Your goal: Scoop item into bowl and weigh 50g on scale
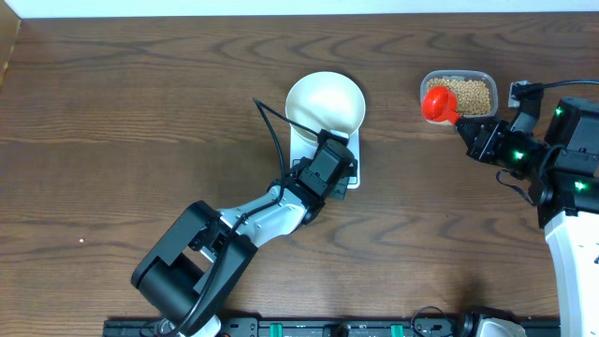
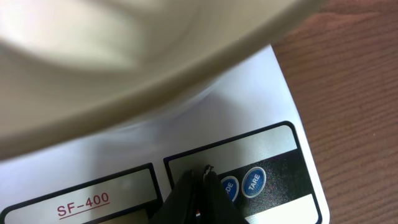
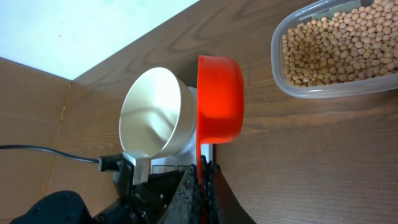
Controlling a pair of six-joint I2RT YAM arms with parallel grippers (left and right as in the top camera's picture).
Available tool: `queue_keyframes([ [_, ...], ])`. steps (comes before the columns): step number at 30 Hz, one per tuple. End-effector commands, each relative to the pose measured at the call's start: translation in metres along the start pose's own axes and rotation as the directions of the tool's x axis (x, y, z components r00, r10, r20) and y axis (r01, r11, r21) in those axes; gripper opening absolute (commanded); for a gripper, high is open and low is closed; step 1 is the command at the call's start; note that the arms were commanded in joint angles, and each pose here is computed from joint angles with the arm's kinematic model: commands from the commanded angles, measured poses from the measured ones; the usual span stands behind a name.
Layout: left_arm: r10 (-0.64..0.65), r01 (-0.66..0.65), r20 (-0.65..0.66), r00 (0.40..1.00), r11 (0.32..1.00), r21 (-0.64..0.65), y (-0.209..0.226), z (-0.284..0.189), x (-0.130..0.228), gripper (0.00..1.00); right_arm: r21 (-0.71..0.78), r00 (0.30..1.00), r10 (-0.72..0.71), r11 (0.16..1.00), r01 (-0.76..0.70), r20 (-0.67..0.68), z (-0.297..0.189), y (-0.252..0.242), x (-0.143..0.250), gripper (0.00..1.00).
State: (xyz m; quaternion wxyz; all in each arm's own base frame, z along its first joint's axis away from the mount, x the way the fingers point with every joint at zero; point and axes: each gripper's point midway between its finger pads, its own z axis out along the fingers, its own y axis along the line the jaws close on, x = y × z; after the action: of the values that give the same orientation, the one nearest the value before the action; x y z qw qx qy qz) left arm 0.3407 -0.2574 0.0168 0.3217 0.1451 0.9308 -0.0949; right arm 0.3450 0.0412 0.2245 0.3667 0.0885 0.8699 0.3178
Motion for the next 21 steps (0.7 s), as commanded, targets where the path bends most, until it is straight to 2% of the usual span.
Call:
queue_keyframes([
  [1, 0.01, -0.015, -0.12, 0.993, 0.999, -0.036, 0.011, 0.014, 0.039, 0.07, -0.004, 0.999, -0.034, 0.999, 0.034, 0.023, -0.006, 0.006, -0.007, 0.01],
  [17, -0.012, -0.002, -0.174, 0.985, 0.997, -0.078, 0.02, 0.012, 0.053, 0.07, -0.004, 0.999, -0.036, 0.999, 0.036, 0.025, -0.006, 0.006, -0.008, 0.01],
  [21, -0.042, 0.019, -0.172, 0.984, 0.991, -0.131, 0.029, 0.011, 0.055, 0.07, -0.004, 0.999, -0.036, 0.999, 0.036, 0.025, -0.006, 0.006, -0.008, 0.01],
])
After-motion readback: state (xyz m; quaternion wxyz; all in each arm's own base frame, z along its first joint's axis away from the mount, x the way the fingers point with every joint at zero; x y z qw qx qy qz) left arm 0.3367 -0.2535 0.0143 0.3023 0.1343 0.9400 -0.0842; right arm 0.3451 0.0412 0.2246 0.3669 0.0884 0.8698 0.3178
